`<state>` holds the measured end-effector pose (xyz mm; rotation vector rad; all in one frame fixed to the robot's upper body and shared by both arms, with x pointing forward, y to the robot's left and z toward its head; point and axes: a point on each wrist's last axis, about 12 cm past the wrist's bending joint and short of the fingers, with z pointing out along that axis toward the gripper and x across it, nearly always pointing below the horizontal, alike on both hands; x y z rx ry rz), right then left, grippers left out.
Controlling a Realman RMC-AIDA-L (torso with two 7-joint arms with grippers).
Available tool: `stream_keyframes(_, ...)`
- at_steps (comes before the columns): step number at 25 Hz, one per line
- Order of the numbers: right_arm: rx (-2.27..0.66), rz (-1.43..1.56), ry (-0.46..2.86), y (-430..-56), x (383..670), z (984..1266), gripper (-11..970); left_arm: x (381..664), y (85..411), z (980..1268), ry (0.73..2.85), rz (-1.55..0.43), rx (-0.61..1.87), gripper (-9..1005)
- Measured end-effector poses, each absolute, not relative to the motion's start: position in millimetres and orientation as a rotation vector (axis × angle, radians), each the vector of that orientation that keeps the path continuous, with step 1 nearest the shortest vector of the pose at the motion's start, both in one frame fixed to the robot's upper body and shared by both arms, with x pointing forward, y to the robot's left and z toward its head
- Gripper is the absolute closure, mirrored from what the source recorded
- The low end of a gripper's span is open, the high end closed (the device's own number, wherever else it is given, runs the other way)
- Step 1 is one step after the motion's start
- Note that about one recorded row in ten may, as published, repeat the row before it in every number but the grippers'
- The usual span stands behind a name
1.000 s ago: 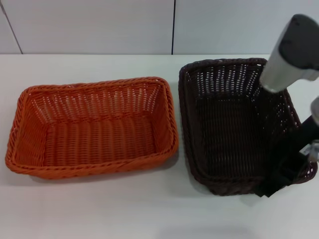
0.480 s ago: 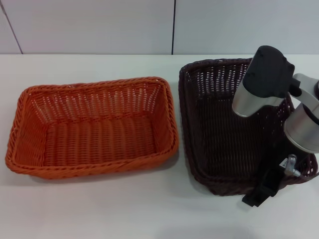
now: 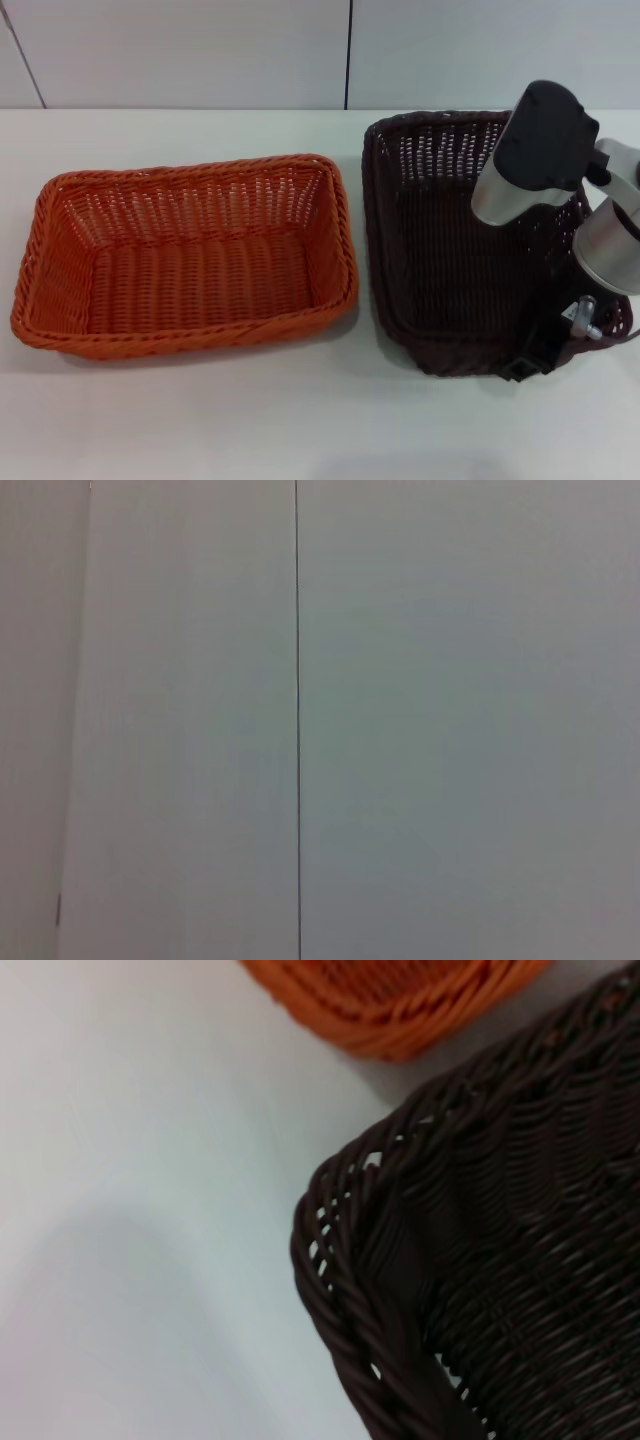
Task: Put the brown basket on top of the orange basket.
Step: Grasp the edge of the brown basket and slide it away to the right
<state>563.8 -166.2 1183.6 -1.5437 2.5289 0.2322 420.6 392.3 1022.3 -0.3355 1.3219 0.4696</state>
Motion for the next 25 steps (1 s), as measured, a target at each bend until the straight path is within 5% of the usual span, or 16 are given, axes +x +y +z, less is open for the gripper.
stream_keyframes(12, -1.523, 0.178, 2.431, -156.8, 558.7, 1205.5, 682, 421.0, 394.2, 1022.8, 1.322, 0.476, -0.330, 239)
stream_keyframes(25, -1.459, 0.010, 2.228, -146.3, 546.0, 1267.8, 765, 418.3, 395.8, 1021.0, 1.332, 0.485, -0.327, 241)
